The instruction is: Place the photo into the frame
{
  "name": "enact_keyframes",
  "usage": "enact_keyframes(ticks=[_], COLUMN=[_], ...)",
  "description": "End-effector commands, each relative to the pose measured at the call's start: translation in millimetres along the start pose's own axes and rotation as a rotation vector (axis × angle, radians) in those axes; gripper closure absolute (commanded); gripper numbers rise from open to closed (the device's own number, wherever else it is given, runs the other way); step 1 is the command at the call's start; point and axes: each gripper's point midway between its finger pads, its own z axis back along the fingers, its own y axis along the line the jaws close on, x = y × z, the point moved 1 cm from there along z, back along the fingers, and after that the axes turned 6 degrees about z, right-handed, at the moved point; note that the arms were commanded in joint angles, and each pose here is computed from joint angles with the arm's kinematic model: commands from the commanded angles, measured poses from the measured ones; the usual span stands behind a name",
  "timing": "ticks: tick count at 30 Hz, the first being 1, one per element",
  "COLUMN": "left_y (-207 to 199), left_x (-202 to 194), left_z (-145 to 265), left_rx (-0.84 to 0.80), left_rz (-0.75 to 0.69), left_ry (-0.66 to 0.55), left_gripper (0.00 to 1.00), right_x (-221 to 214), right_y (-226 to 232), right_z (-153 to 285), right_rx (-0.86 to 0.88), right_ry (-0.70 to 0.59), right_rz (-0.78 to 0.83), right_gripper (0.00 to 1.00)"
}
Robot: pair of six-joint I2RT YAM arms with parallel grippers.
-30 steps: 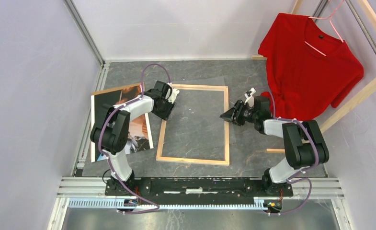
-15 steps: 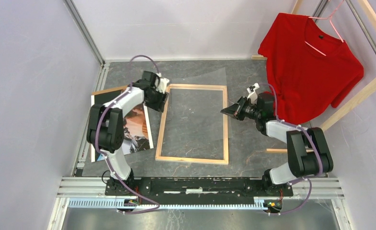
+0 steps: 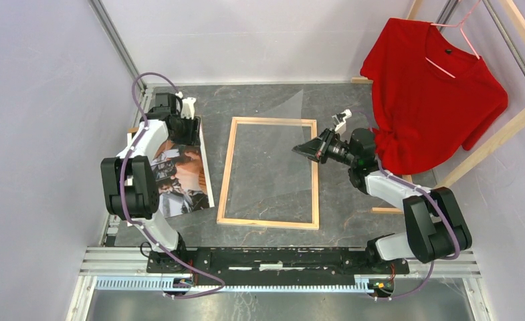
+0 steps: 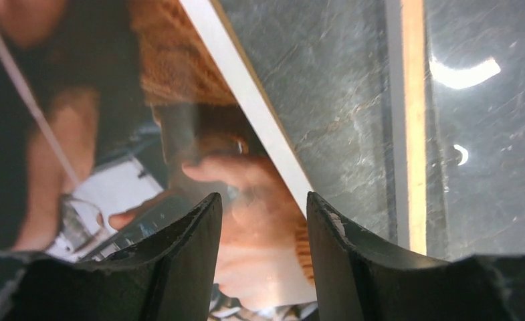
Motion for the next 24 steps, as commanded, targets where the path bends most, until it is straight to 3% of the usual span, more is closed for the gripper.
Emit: enact_keyframes(ticks=[1,5,9,17,24], left_y=[3.4,2.6,1.8,-3.3,-24.1], left_x=[-12.4,-21.5,-26.5,-19.6,-27.1], left_z=[-1.4,-6.1,-8.7,-2.4,1.3], left_rx=[-0.001,-0.006,-0.011,-0.032,-0.106], left_rz=[0.0,0.011,0.016,0.016,-0.008], left_ry=[0.008,0.022,0.03,0.001,0.026], left_gripper=[0.44,0.45,0.45,0.43,0.39], right_x=[23.5,23.2,10.3,-45.9,-62.6], right_y=[80.5,98.1,84.5,-12.0,-47.5], right_z=[-4.3,-2.6,-4.2,-3.5,3.1], right_rx=[0.212,0.277,0.261,0.021,-0.091], right_ry=[-0.056,-0.082,-0.077,0.002,0.031], right_rz=[0.092,0.094,0.103,0.117,0.155], right_gripper=[1.0,1.0,1.0,1.0,0.93])
